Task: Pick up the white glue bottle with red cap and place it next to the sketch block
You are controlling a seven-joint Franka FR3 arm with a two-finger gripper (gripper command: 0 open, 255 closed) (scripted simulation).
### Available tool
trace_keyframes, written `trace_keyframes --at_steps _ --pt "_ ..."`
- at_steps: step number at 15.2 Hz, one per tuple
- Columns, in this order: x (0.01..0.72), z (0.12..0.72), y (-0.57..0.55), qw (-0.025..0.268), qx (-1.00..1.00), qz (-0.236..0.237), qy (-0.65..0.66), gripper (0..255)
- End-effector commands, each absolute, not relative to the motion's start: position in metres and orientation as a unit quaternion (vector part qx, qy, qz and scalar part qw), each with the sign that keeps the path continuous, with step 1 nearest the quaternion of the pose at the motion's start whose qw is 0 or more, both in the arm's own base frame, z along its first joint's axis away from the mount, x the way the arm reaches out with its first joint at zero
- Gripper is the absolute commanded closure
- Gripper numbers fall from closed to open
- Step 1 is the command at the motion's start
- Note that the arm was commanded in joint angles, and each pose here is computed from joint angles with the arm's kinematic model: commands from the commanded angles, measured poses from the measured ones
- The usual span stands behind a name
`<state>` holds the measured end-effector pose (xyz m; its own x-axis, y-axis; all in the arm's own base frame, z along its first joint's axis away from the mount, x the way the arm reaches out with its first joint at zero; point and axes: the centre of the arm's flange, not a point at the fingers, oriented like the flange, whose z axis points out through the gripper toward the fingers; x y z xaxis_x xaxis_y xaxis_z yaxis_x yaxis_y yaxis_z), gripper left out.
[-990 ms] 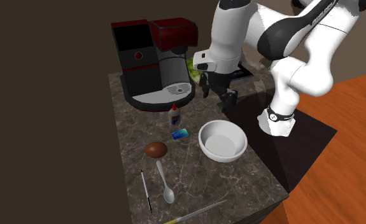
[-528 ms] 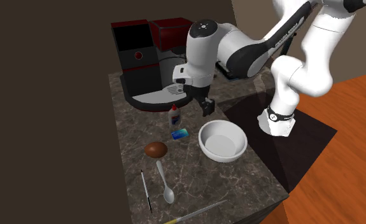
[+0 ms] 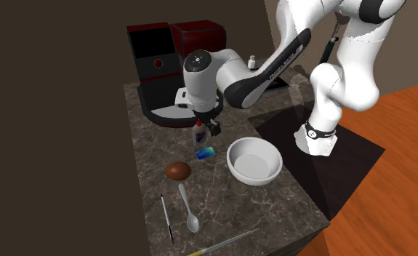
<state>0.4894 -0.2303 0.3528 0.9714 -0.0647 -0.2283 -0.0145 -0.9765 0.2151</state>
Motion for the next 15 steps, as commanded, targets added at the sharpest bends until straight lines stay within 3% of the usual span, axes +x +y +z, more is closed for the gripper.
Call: trace_keyframes --at_steps 1,6,15 --pt "0.496 0.334 -0.249 0.116 0.985 -0.130 -0.022 0" --pt "0.511 0.293 -0.297 0.139 0.977 -0.158 -0.028 0" --pt "0.499 0.255 -0.310 0.140 0.977 -0.160 -0.029 0"
